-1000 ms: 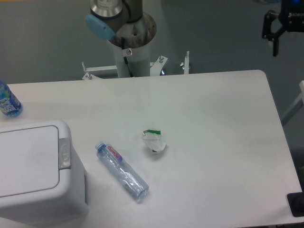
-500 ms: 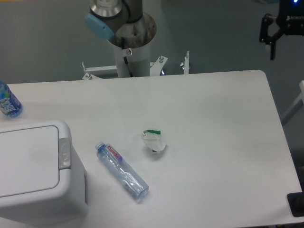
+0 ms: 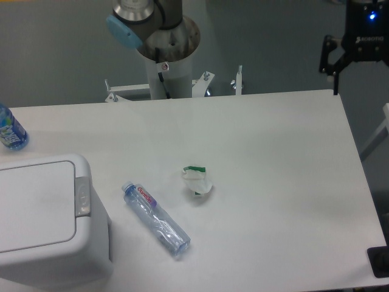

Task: Open the trash can
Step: 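Move the open gripper down and across toward the trash can lid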

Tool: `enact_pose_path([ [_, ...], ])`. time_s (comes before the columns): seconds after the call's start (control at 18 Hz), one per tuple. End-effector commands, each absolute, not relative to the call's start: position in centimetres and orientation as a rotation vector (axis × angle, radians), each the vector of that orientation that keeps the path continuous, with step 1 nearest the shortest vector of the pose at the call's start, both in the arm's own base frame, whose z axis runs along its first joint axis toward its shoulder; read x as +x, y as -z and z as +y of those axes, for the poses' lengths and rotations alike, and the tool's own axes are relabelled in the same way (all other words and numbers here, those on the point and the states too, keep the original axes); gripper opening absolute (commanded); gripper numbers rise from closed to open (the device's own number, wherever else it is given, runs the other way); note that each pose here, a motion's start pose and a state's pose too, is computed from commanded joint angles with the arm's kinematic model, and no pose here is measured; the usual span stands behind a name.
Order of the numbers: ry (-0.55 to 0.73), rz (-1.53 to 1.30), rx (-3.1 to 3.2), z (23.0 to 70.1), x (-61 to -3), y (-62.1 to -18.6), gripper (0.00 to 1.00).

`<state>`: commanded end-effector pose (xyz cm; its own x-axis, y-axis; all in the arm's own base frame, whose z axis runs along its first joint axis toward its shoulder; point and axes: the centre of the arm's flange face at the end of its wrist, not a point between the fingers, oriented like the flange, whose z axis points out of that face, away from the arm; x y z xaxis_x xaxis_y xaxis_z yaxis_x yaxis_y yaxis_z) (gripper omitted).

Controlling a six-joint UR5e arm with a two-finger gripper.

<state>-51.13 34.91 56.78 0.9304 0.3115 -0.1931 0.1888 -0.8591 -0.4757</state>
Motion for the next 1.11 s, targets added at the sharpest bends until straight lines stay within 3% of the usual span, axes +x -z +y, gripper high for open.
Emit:
enact_pose_path([
  [0.33,-0.178,-0.513,-2.576,41.8,-45.9,-55.4,1.00],
  [0.5,0.012,-0.734,-2.473,44.4,-44.4,-54.5,1.00],
  [0.67,0.111,-0.823,-2.446,46.8,-42.4,-53.7,1.00],
  [0.89,0.204,-0.904,-2.446,50.2,-40.1,-51.8,1.00],
  [1.11,0.220,-0.954,-2.374,53.3,-37.4,-52.2,1.00],
])
